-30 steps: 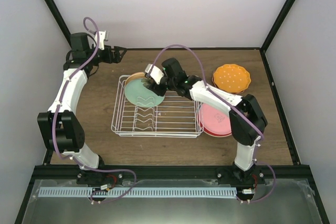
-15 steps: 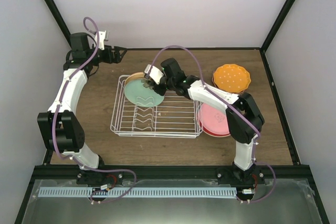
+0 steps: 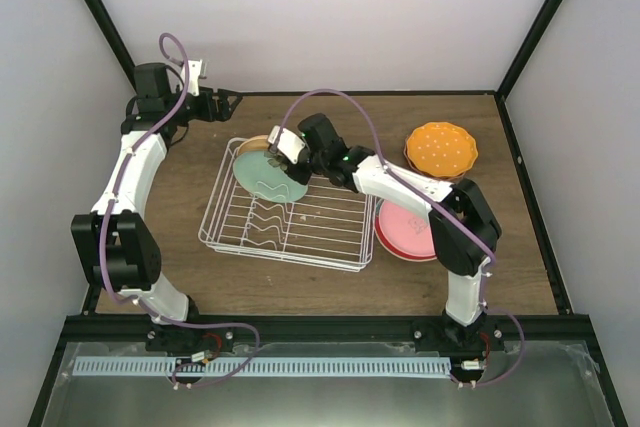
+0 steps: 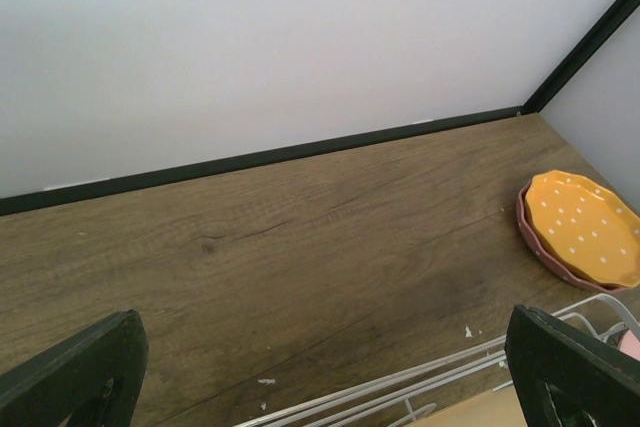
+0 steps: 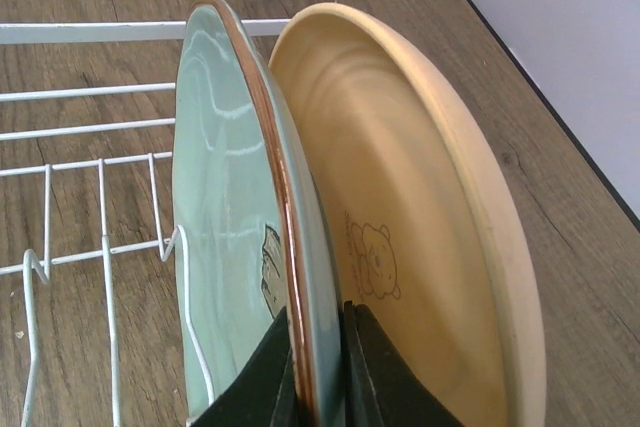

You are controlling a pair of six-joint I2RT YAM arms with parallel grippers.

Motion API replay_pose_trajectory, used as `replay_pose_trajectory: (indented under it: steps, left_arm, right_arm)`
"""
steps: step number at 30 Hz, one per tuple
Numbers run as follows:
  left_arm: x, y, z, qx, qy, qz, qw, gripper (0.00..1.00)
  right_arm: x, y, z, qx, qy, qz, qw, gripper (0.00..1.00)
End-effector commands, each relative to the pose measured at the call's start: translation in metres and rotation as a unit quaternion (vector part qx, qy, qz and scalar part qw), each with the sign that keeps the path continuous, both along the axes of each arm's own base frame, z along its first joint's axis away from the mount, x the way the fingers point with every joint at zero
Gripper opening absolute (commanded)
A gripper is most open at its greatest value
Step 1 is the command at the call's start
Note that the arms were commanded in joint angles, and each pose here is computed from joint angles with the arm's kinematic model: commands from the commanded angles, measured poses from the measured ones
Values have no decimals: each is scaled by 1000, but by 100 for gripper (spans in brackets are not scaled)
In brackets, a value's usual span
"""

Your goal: Unload the plates from the dish rack

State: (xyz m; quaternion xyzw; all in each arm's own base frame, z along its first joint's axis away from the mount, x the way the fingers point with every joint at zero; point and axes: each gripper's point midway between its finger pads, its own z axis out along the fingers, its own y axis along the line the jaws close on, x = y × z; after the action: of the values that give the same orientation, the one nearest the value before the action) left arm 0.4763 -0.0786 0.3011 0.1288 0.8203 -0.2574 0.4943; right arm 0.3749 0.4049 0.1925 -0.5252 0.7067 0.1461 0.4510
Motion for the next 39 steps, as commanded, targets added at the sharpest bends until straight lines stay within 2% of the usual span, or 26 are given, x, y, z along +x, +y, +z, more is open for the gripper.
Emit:
replay_pose_trajectory:
  steps: [1, 9, 17, 23, 30, 33, 36, 39]
  left_arm:
    - [-4, 1, 8, -2, -12, -4, 1000, 100]
    - [-2, 1, 10, -6, -15, -4, 1000, 100]
    - [-4, 4, 9, -1, -12, -2, 1000, 100]
    - [-2, 9, 19, -8, -23, 9, 1000, 100]
    - [5, 11, 31, -18, -35, 15, 999, 100]
    - [8, 11, 33, -22, -35, 15, 999, 100]
    - [10, 11, 33, -24, -33, 14, 999, 100]
    - [12, 10, 30, -26, -29, 12, 999, 100]
  right_arm:
    - [5, 15, 69, 64, -64, -1, 996, 1]
    - [11, 24, 98, 85, -89, 8, 992, 1]
    - [3, 17, 155, 117, -130, 13, 985, 1]
    - [-8, -14, 191, 124, -140, -5, 982, 1]
    - [-33, -82, 258, 183, -146, -53, 971, 1]
    - [-35, -126, 282, 209, -140, -114, 961, 1]
    - [-20, -196, 278, 217, -79, -248, 941, 1]
    - [-11, -274, 255, 216, -13, -380, 899, 1]
